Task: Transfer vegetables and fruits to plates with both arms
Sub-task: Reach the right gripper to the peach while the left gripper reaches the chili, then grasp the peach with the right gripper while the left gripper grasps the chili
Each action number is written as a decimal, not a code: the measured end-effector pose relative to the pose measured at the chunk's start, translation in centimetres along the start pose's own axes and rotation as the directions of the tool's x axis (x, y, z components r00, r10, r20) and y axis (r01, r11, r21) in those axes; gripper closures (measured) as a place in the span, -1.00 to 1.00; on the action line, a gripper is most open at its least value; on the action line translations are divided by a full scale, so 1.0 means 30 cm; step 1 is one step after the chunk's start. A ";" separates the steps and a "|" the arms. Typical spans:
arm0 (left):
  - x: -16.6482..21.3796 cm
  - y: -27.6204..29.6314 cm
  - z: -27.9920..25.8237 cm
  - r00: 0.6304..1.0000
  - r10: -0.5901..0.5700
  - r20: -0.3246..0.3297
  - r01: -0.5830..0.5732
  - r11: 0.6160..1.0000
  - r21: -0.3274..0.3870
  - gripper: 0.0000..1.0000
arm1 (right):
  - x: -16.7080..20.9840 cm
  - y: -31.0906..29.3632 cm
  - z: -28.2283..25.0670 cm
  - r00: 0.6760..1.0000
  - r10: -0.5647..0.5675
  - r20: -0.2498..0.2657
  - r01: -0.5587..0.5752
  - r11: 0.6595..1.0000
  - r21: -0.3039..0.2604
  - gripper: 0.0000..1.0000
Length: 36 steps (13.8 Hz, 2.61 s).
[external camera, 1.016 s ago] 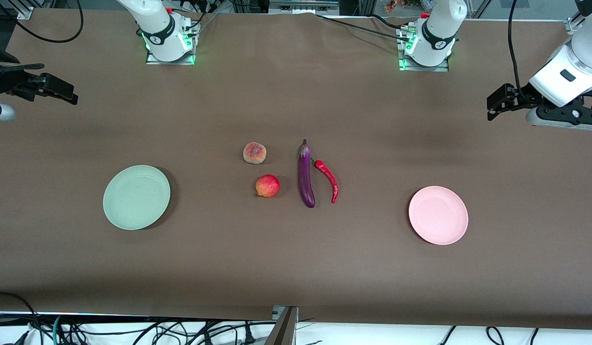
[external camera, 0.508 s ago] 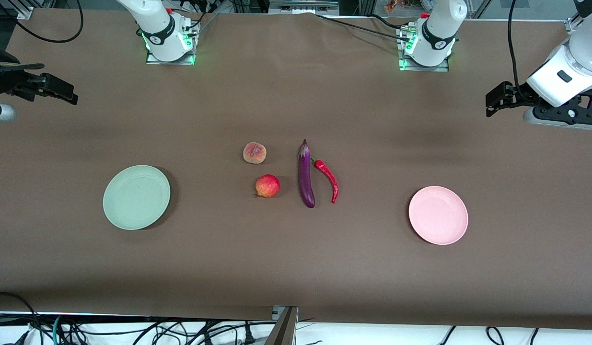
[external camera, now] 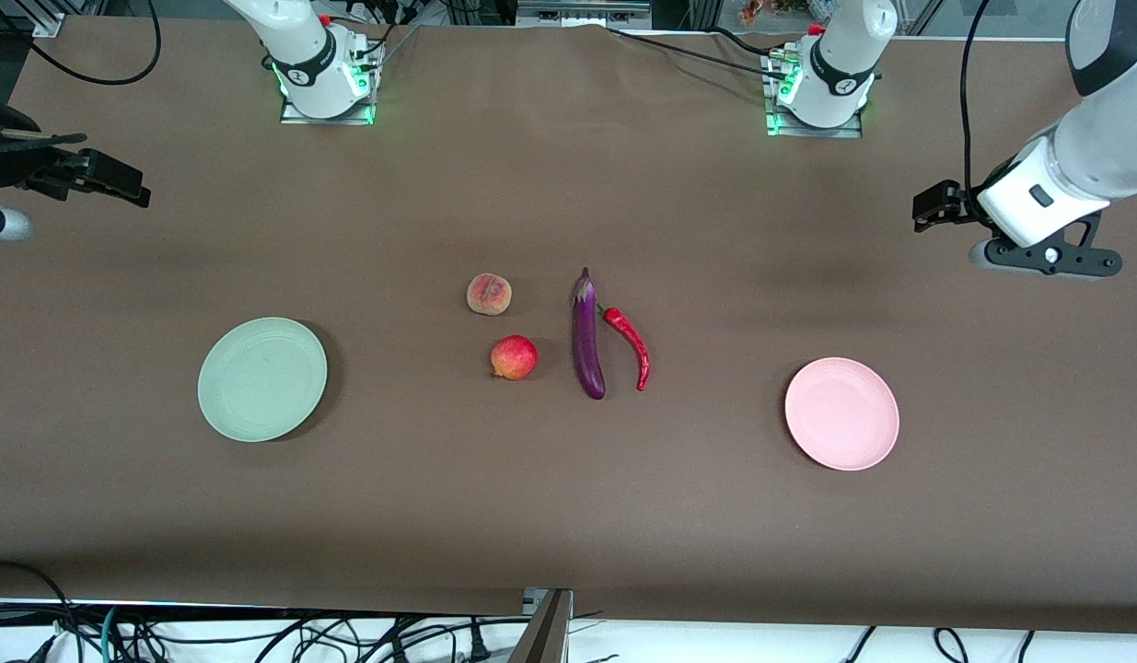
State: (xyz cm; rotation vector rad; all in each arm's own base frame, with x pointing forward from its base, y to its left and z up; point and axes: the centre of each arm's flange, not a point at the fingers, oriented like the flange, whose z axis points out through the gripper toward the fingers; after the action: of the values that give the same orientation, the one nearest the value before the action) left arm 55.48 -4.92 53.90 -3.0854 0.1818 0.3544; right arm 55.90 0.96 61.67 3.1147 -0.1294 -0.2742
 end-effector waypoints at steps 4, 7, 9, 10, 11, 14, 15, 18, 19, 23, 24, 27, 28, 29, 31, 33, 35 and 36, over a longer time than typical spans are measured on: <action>0.215 0.081 0.267 0.991 -0.121 0.052 0.125 0.987 -0.097 -1.00 | 0.077 -0.002 0.117 0.998 0.003 0.063 -0.003 1.000 -0.006 -1.00; 0.379 0.246 0.515 0.956 -0.285 0.074 0.293 0.945 -0.146 -1.00 | 0.166 -0.061 0.237 0.996 -0.020 0.087 0.020 1.000 -0.006 -1.00; 0.434 0.454 0.636 0.920 -0.388 0.057 0.392 0.909 -0.141 -1.00 | 0.228 -0.172 0.336 0.995 -0.034 0.091 0.033 0.999 0.008 -1.00; 0.442 0.574 0.685 0.898 -0.438 0.043 0.439 0.887 -0.142 -1.00 | 0.253 -0.231 0.390 0.994 -0.030 0.101 0.027 0.999 0.024 -1.00; 0.443 0.695 0.736 0.876 -0.482 0.028 0.481 0.864 -0.147 -1.00 | 0.276 -0.289 0.445 0.993 -0.024 0.112 0.020 0.999 0.038 -1.00; 0.440 0.950 0.907 0.813 -0.583 -0.003 0.573 0.800 -0.181 -1.00 | 0.320 -0.501 0.605 0.993 0.007 0.114 -0.011 0.999 0.032 -1.00; 0.442 0.988 0.960 0.803 -0.596 -0.008 0.584 0.790 -0.189 -1.00 | 0.323 -0.584 0.658 0.994 0.015 0.110 -0.018 1.000 0.024 -1.00; 0.464 1.015 1.057 0.783 -0.621 -0.021 0.603 0.768 -0.215 -0.93 | 0.305 -0.805 0.810 0.994 0.027 0.107 -0.028 1.000 0.001 -1.00; 0.466 1.028 1.071 0.781 -0.624 -0.025 0.604 0.765 -0.224 -0.93 | 0.291 -0.876 0.858 0.993 0.037 0.110 -0.038 0.999 0.001 -1.00; 0.444 1.081 1.111 0.786 -0.618 -0.021 0.600 0.771 -0.212 -0.09 | 0.207 -1.115 0.995 0.988 0.107 0.111 -0.107 0.994 -0.005 -1.00; 0.441 1.088 1.120 0.787 -0.617 -0.019 0.601 0.772 -0.208 0.09 | 0.190 -1.155 1.023 0.986 0.124 0.113 -0.124 0.992 -0.006 -1.00; 0.442 1.090 1.121 0.785 -0.619 -0.020 0.602 0.771 -0.208 0.69 | 0.158 -1.212 1.115 0.979 0.153 0.131 -0.156 0.988 0.008 -1.00; 0.450 1.083 1.110 0.783 -0.622 -0.025 0.604 0.768 -0.213 0.69 | 0.154 -1.211 1.145 0.978 0.157 0.133 -0.160 0.987 0.010 -1.00; 0.460 1.068 1.087 0.779 -0.627 -0.029 0.608 0.765 -0.215 0.69 | 0.149 -1.210 1.171 0.978 0.160 0.132 -0.162 0.987 0.011 -1.00; 0.477 0.998 1.003 0.779 -0.625 -0.052 0.609 0.773 -0.175 0.69 | 0.133 -1.217 1.218 0.980 0.158 0.123 -0.160 0.987 0.014 -1.00; 0.493 0.863 0.879 0.801 -0.591 -0.093 0.582 0.806 -0.106 0.69 | 0.105 -1.232 1.266 0.982 0.149 0.115 -0.152 0.988 0.013 -1.00; 0.517 0.680 0.774 0.845 -0.524 -0.108 0.517 0.852 -0.081 0.69 | 0.077 -1.252 1.295 0.984 0.137 0.114 -0.139 0.990 0.008 -1.00; 0.535 0.577 0.742 0.871 -0.478 -0.114 0.472 0.878 -0.079 0.69 | 0.065 -1.261 1.306 0.984 0.133 0.115 -0.134 0.991 0.005 -1.00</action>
State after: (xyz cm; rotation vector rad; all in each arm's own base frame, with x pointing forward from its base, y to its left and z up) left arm 63.93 -22.94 28.29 -3.0533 -0.5876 0.1351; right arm 54.02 38.30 22.03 3.0835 -0.3407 -0.4504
